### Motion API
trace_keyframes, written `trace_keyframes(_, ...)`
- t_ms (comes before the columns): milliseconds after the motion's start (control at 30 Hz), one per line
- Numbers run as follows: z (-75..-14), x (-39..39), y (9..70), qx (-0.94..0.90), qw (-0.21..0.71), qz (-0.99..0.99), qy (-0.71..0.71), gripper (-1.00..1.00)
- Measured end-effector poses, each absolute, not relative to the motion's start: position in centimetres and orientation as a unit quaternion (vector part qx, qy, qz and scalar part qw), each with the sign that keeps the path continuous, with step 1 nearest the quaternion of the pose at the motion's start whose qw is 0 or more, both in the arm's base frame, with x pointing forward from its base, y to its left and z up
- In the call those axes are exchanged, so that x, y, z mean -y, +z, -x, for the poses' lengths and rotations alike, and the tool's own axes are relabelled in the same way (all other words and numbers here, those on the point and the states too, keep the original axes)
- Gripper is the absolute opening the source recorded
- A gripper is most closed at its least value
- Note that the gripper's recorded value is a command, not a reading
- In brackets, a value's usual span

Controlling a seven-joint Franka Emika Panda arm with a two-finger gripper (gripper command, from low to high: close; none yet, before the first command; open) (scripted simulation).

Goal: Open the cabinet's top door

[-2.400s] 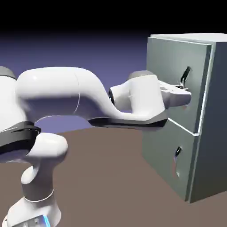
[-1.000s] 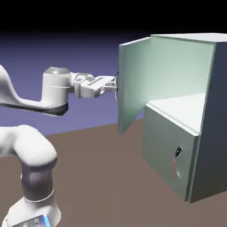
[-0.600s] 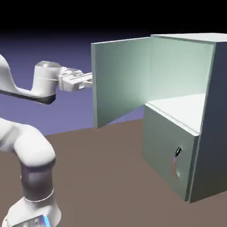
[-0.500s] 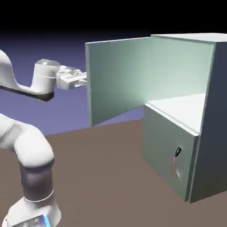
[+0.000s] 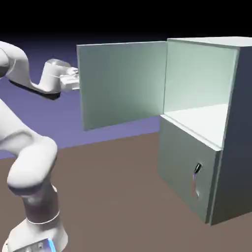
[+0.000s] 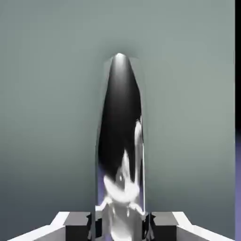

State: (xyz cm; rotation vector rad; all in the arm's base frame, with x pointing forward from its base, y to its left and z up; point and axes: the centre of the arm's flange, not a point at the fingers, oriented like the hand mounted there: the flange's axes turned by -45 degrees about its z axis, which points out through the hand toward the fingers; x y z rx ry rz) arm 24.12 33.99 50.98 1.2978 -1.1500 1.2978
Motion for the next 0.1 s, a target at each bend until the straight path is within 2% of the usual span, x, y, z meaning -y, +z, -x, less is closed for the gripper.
trace_keyframes(100, -24.6, -35.46, 50.98, 0.48, 0.48, -0.519, 0.519, -1.0)
